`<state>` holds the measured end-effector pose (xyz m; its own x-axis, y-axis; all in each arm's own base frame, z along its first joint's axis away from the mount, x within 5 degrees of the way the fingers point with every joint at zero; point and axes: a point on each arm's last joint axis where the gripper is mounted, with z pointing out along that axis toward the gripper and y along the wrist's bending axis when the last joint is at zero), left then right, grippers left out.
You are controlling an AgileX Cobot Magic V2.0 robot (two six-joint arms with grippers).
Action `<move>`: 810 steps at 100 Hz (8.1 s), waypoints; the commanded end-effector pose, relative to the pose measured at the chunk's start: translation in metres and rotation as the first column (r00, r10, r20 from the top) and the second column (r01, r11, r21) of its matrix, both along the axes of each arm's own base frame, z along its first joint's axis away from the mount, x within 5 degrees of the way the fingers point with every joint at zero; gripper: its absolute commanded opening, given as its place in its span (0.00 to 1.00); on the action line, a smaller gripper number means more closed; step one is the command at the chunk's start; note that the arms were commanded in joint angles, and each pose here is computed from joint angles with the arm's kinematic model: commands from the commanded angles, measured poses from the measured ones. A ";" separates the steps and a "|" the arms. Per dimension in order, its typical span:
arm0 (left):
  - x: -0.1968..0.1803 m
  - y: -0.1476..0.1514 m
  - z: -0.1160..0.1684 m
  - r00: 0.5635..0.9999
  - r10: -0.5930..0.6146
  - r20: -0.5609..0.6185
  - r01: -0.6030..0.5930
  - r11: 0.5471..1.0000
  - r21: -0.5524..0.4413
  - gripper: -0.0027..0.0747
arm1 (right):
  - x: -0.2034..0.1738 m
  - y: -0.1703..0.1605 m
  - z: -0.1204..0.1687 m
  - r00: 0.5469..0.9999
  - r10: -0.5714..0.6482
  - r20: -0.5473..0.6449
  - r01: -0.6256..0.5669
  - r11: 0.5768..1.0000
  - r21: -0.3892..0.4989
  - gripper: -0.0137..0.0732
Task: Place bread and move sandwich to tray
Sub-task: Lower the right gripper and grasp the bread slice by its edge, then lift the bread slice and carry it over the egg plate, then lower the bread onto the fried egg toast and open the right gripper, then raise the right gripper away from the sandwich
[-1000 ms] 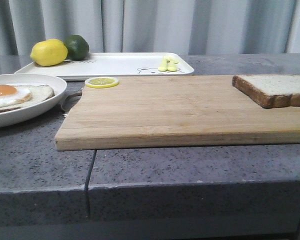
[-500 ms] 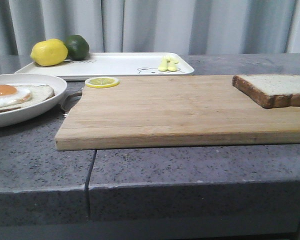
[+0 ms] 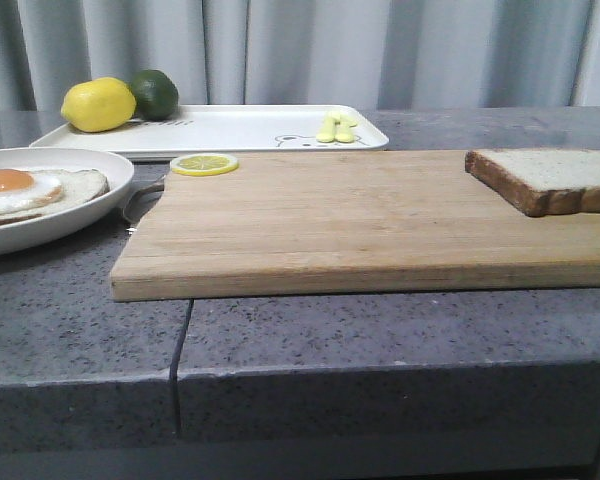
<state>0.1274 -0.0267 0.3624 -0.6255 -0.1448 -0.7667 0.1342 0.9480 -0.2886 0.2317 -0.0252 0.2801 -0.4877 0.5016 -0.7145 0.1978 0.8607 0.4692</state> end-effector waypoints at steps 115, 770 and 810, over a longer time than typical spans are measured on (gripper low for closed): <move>0.002 -0.001 0.015 0.997 0.010 0.083 -0.007 0.999 -0.031 0.51 | 0.040 -0.021 -0.043 0.996 0.074 -0.059 -0.056 0.964 0.259 0.67; 0.002 -0.001 0.015 0.997 0.010 0.083 -0.007 0.999 -0.031 0.51 | 0.058 0.206 0.141 0.741 0.461 0.487 -0.496 0.866 -0.065 0.68; 0.002 -0.001 0.015 0.997 0.010 0.083 -0.007 0.999 -0.031 0.51 | 0.019 0.093 0.133 0.791 0.425 0.441 -0.238 0.876 -0.419 0.68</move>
<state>0.1274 -0.0267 0.3624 -0.6255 -0.1448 -0.7667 0.1342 0.9480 -0.2886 0.2680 0.0876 0.4000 -0.1962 0.1230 -0.9728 -0.3575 0.9148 0.1878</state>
